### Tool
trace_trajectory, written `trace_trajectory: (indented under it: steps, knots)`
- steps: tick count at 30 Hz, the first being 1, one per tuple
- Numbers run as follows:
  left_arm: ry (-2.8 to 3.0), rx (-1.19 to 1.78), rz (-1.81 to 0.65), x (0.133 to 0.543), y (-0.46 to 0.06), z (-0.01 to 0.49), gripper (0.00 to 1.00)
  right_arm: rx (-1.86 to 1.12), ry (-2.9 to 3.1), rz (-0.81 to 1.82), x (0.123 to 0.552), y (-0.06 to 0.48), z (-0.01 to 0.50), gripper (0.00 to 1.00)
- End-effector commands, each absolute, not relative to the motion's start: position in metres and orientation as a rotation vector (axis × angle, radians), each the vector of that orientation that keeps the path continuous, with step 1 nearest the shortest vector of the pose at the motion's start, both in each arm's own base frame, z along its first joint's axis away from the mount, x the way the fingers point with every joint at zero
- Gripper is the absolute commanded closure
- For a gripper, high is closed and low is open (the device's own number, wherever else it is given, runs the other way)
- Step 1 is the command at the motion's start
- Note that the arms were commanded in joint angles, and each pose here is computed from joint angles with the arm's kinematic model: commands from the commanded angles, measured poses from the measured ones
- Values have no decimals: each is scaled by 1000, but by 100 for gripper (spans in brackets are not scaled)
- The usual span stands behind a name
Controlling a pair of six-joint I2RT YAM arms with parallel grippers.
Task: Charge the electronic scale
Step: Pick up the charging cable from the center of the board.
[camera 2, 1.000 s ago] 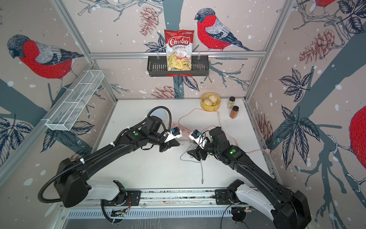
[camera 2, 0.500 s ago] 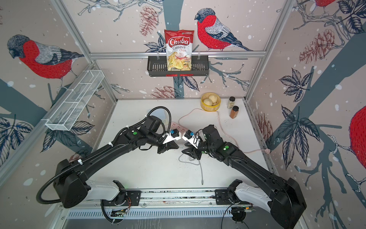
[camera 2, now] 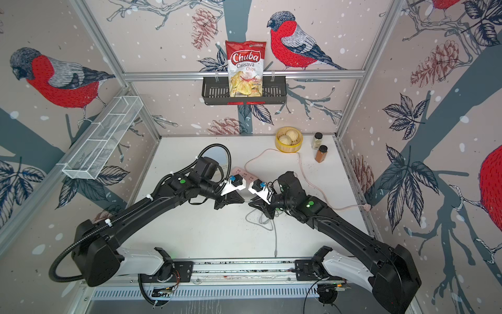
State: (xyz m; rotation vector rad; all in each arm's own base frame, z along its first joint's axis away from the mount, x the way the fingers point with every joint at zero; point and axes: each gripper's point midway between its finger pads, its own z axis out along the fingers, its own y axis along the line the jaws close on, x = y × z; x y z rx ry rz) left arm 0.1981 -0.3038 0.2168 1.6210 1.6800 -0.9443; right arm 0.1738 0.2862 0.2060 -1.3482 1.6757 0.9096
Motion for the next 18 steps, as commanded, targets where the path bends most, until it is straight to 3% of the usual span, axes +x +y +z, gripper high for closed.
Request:
trace_trajectory:
  steps: [1, 5, 13, 18]
  knots:
    - [1661, 1640, -965, 196, -303, 217, 100, -1327, 1620, 931, 174, 290, 219, 65]
    - [1658, 1641, -975, 195, -304, 217, 100, -1317, 1598, 946, 172, 290, 225, 65]
    - [1650, 1635, -988, 194, -305, 221, 100, -1332, 1608, 963, 172, 293, 219, 79]
    - [1638, 1633, -989, 193, -304, 224, 100, -1342, 1621, 963, 172, 293, 215, 74]
